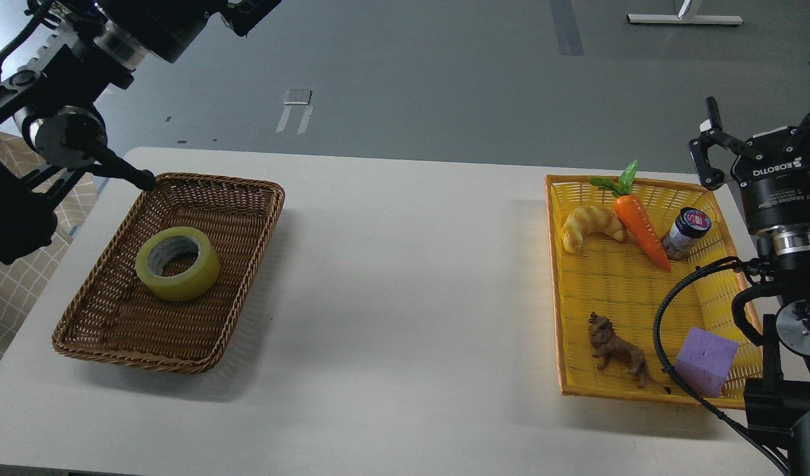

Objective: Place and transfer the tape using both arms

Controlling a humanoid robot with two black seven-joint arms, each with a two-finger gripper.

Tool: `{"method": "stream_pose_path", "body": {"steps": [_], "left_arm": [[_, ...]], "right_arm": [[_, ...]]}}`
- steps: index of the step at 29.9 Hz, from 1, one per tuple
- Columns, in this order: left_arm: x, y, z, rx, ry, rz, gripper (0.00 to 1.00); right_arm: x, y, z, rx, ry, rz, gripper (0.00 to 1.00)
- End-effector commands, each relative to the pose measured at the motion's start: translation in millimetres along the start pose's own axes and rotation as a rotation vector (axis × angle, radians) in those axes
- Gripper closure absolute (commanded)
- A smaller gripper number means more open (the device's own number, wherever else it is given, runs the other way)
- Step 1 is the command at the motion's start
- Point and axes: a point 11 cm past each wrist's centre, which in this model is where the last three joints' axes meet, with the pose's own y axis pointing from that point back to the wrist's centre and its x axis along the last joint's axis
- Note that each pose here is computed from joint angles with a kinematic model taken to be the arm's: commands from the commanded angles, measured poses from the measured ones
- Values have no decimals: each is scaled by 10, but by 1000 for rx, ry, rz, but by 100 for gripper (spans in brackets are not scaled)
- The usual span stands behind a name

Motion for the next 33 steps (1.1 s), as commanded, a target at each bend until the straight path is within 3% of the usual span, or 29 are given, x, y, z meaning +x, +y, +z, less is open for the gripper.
{"method": "stream_pose_path", "body": {"steps": [1,11,33], "left_arm": [[-24,131,-193,-24,73,39,2],[-266,363,-868,-67,293,129,2],[-237,324,-810,-130,320,155,2]], "right_arm": [[-34,-80,-1,0,-4,-12,1],[-46,-208,129,-39,-18,-18,1],[-77,-223,143,-64,1,-34,1]]}}
